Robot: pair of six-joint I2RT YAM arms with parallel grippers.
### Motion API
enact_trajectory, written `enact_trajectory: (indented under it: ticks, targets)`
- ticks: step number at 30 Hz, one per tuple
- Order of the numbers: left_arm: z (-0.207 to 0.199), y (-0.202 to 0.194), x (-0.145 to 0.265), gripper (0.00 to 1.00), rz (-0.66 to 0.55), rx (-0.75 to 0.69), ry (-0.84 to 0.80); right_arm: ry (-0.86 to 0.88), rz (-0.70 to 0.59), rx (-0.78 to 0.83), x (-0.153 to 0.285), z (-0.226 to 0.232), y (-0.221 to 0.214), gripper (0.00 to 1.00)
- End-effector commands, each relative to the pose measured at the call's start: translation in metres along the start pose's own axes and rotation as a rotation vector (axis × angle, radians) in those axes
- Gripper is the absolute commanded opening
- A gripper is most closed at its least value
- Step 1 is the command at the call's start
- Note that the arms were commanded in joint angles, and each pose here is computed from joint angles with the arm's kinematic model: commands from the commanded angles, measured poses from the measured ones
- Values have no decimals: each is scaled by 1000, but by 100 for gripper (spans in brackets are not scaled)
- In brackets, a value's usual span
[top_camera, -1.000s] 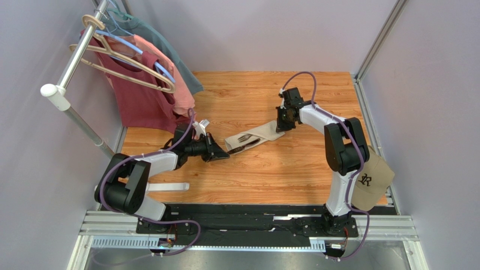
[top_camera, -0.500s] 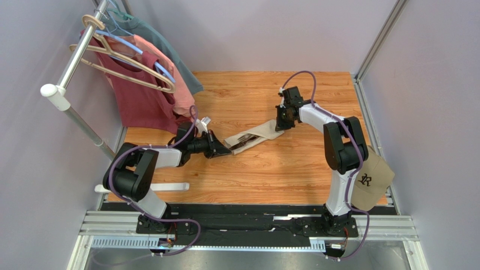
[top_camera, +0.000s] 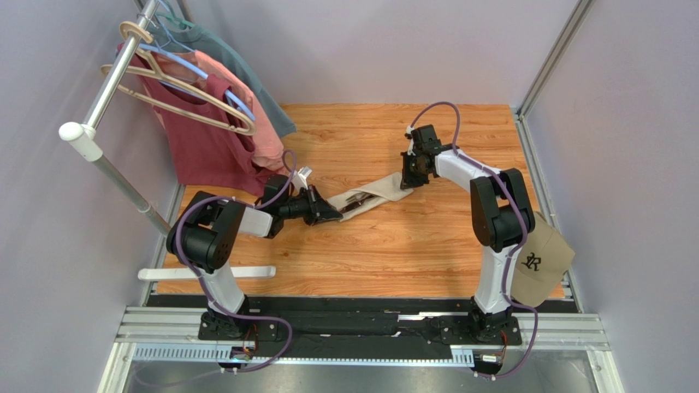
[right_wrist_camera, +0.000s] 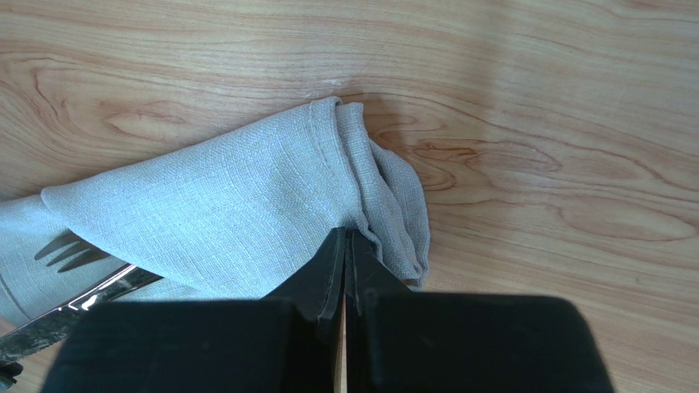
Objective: Fold the napkin into a case and place the utensils inside
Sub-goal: Insert the knife into the folded napkin.
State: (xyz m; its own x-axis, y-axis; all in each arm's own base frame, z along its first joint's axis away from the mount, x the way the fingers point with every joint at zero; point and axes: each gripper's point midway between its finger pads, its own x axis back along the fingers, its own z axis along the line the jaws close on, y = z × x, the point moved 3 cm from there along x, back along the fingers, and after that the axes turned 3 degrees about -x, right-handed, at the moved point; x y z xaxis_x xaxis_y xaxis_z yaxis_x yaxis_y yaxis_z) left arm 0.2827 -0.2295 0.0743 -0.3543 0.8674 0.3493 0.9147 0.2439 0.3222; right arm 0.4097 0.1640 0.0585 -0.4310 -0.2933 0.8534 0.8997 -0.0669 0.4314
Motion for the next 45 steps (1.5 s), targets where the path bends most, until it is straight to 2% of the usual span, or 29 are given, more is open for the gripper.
enact_trajectory:
  ticks: [1,11,17,20,24,27,28,30,31,34,45]
  targets:
    - [-21,20,-16,0,-40,-87,-66,-31,47,5,-20,-10,-14,0]
    - [-14,31,-43,0,48,-58,-8,-47,51,17,-24,-14,-16,0]
    - [-15,39,-40,0,90,-103,64,-66,24,28,-19,-16,-7,0]
    - [-18,41,-37,0,97,-114,70,-55,-3,30,-9,-9,6,0]
    - [-20,38,-36,0,109,-97,68,-67,-106,41,18,9,42,0]
    - [-16,36,-36,0,115,-76,83,-60,-115,65,20,25,57,2]
    - [-15,33,-36,0,118,-69,81,-34,-163,72,28,38,81,3]
    - [-16,34,-37,0,114,-58,70,-47,-106,83,7,43,78,4]
    - [-16,33,-37,0,114,-53,70,-19,-151,87,12,57,98,4]
    - [-16,32,-37,0,112,-49,75,-2,-95,85,-16,69,94,5]
    - [-27,25,-39,0,125,-35,67,92,-140,161,-51,117,99,2]
